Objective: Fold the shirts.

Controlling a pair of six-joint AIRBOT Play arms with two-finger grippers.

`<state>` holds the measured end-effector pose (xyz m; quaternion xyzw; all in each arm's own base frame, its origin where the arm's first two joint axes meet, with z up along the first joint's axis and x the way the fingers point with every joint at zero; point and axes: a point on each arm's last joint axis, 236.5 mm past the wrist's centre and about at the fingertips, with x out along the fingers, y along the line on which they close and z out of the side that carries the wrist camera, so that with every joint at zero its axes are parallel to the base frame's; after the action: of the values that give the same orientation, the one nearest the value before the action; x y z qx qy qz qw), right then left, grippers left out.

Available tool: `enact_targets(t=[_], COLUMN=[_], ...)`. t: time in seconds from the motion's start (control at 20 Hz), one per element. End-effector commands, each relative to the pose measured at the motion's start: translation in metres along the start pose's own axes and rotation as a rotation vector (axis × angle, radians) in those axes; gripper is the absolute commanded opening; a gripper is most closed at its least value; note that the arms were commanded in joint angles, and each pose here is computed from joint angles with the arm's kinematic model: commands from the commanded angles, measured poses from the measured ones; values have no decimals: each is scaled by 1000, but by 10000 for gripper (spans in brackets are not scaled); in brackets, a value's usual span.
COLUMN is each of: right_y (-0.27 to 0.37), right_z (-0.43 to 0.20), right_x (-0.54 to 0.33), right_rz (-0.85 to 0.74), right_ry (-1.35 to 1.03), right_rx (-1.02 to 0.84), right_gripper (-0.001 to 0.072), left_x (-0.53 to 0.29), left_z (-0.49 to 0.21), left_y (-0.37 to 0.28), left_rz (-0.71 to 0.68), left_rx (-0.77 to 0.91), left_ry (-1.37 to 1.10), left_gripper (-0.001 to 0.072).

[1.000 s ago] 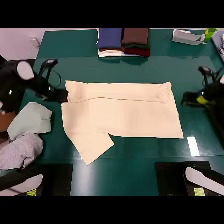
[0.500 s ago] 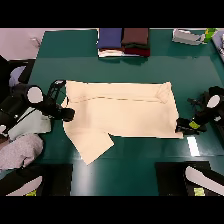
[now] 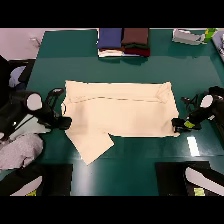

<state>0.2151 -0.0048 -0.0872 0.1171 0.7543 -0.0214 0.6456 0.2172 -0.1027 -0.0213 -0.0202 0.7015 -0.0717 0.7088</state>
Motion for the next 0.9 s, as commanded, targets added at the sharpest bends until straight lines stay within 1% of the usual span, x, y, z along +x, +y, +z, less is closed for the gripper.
enact_targets(t=[0.0,0.15,0.55,0.65,0.75,0.8,0.85], right_y=[2,2,4,4,4,4,4], right_z=[3,1,-1,-3,-4,-5,-5], right_x=[-2,-3,-3,-3,-3,-3,-3], right_rz=[-2,-1,7,7,7,7,7], right_ry=[-45,-45,-37,-30,-25,-23,-21], right_rx=[-10,-11,-8,-8,-8,-8,-8], right_gripper=[17,18,18,18,18,18,18], left_x=[20,48,64,68,69,69,69], left_z=[-28,-34,-15,-20,-24,-26,-27], left_y=[-7,-22,-23,-24,-24,-24,-24], left_rz=[-65,-156,-190,-197,-194,-192,-192], left_rx=[-86,-144,-182,-192,-163,-149,-146], left_ry=[18,13,-90,-77,-60,-55,-51], left_gripper=[448,448,447,446,445,417,416])
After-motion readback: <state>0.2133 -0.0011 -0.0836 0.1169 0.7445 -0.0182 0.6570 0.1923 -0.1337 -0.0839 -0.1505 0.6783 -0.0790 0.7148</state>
